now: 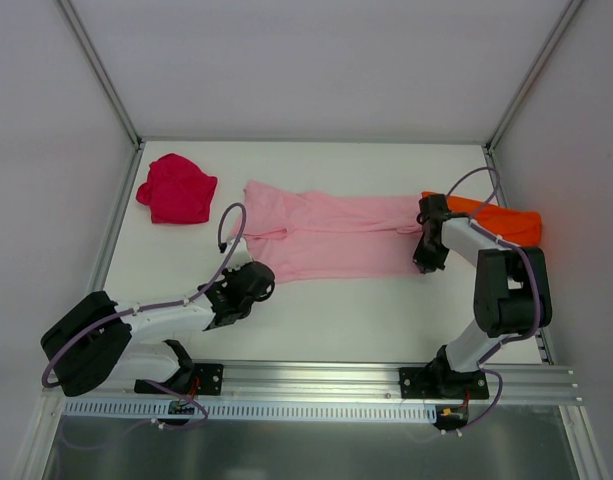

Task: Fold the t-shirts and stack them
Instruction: Grap the side of the flattened tshirt closest away from the robot with both arms, then fold the other side of the tshirt into a rectangle

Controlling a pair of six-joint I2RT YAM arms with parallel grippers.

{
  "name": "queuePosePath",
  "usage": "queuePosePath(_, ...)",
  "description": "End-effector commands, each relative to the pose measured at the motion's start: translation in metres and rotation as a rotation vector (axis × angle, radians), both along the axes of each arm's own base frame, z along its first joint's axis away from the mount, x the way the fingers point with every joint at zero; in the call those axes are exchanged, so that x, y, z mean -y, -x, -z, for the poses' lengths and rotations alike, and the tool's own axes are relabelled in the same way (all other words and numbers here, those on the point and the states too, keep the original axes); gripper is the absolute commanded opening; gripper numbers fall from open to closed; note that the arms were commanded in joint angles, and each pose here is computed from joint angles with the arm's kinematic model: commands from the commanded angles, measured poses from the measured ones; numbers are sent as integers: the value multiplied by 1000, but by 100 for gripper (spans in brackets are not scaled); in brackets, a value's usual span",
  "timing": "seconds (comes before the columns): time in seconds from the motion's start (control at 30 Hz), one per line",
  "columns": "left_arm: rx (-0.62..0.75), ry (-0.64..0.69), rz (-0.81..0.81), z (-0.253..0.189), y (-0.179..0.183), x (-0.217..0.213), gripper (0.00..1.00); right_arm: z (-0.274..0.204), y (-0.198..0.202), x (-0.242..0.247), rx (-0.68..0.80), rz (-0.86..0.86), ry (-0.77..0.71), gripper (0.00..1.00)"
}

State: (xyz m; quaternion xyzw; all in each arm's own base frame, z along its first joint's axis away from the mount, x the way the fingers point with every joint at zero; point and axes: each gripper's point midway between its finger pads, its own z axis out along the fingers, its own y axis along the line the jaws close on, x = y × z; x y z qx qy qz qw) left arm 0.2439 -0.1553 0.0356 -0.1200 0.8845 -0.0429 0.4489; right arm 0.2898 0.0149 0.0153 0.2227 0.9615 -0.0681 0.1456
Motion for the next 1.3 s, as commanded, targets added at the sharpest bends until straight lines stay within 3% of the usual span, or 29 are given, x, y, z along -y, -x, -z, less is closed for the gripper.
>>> queuePosePath(0.0, 35, -8, -33, -3, -1, -7, 0, 0, -4, -11, 40, -64, 26, 1)
queuePosePath(0.3, 146, -24, -9, -30, -20, 1, 0, -51, -29, -31, 245, -170, 177, 1)
queuePosePath(0.5, 210, -33, -23, -63, -33, 5, 0, -77, -41, -33, 319, -152, 191, 1)
queuePosePath(0.77, 292, -69, -108, -115, -60, 10, 0, -129, -62, -9, 390, -89, 362, 1)
queuePosePath(0.97, 301, -130, -153, -134, -91, 22, 0, -153, -81, 0, 391, -94, 461, 1)
queuePosePath(1.27, 242, -174, -178, -119, -137, 29, 0, -165, -114, 4, 356, -108, 502, 1)
